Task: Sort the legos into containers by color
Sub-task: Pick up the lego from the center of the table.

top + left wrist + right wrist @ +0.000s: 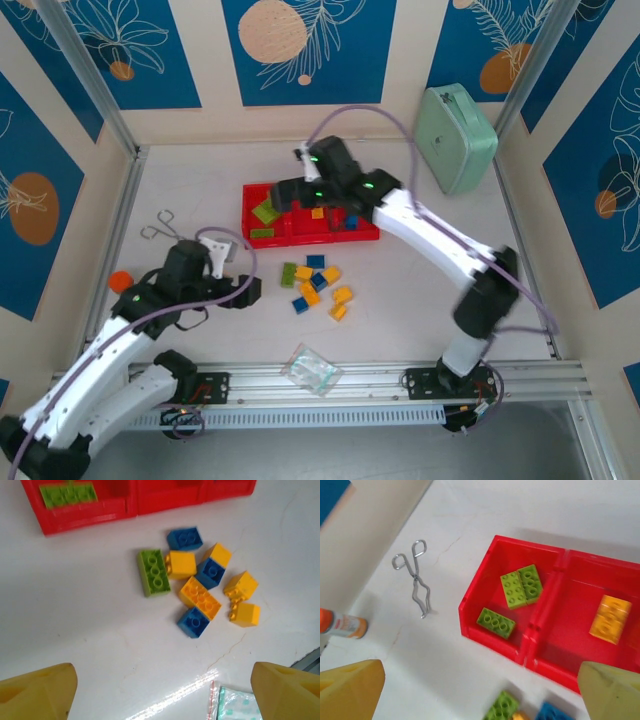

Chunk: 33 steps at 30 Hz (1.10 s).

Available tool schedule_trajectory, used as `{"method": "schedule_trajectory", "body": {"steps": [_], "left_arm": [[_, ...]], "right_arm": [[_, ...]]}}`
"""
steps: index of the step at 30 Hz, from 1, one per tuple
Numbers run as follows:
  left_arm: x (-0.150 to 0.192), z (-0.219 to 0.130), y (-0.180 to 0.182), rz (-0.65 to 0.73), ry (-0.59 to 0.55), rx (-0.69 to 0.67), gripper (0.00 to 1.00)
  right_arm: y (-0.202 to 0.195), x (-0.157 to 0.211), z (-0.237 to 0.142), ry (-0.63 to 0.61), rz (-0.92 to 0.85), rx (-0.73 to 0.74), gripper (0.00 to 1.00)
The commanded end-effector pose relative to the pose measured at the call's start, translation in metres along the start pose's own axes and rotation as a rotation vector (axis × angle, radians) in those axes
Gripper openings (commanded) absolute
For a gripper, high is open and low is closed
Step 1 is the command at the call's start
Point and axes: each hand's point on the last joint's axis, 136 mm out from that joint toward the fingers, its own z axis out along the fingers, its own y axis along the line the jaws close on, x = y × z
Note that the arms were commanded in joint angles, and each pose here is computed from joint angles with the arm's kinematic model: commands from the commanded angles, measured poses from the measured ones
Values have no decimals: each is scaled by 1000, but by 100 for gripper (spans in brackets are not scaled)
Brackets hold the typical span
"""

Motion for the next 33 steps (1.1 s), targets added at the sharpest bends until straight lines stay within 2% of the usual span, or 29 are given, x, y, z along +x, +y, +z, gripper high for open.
{"method": "schedule_trajectory", "body": {"steps": [1, 4, 9, 13, 16, 20, 25, 31, 33], "left_arm": [[6, 19, 5, -49, 57, -97, 88], [12, 40, -5, -20, 108, -102, 94], [5, 64, -7, 26, 134, -155, 94], [-1, 86, -8, 95, 178, -205, 94], [-3, 104, -7, 135, 219, -234, 90], [-3, 131, -11, 155, 277, -229, 81], [1, 154, -6, 170, 322, -253, 80], [4, 166, 11, 179, 357, -335, 79], [5, 169, 19, 156, 369, -354, 72]], "right_arm": [[-23, 32, -39, -1, 19, -6, 99], [-54, 64, -71, -32, 71, 17, 99], [-109, 111, -108, -65, 221, 68, 99], [-131, 129, -127, -98, 286, 74, 100], [-141, 136, -137, -116, 307, 87, 99], [-142, 137, -141, -128, 334, 58, 99], [-141, 136, -140, -118, 334, 47, 99], [-142, 137, -140, -119, 339, 49, 99], [-142, 137, -139, -117, 339, 50, 99]]}}
